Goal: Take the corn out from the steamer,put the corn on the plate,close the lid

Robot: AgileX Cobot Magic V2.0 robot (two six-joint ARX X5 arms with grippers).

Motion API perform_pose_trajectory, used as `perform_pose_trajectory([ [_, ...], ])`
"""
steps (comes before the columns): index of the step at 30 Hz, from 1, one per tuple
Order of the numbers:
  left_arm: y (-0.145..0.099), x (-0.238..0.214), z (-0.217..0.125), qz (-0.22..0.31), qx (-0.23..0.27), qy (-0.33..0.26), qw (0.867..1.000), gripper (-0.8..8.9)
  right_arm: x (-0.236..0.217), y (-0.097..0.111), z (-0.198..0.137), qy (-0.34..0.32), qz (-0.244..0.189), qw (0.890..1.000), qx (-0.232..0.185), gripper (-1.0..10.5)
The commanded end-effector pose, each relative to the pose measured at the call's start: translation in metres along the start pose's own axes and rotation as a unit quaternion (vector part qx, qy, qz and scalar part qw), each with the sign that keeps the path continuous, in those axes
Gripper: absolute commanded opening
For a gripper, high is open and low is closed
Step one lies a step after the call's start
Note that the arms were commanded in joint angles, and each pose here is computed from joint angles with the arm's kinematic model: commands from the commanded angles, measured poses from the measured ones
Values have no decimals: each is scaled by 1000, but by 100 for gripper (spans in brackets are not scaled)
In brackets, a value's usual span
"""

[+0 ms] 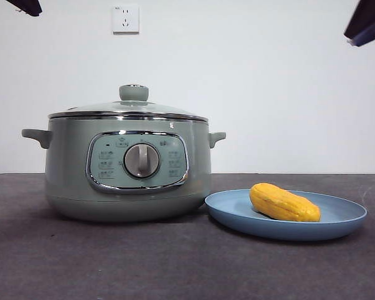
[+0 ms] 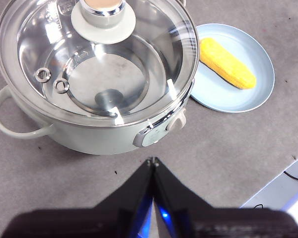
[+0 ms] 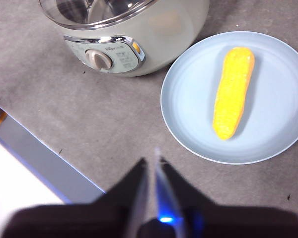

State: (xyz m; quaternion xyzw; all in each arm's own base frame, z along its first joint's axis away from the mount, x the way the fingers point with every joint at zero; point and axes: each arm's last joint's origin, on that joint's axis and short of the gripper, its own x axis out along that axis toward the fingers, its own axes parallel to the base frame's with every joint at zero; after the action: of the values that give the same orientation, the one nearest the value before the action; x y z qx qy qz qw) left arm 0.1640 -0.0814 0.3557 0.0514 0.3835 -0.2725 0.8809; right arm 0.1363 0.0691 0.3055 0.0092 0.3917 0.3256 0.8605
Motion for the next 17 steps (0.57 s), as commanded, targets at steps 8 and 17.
perform_pose_trajectory([
  [8, 0, 1, 0, 1, -1, 2, 1000, -3, 1, 0, -1, 1, -1, 1000, -5, 1],
  [17, 0, 1, 0, 2, 0, -2, 1000, -3, 1, 0, -1, 1, -1, 1000, -5, 1],
])
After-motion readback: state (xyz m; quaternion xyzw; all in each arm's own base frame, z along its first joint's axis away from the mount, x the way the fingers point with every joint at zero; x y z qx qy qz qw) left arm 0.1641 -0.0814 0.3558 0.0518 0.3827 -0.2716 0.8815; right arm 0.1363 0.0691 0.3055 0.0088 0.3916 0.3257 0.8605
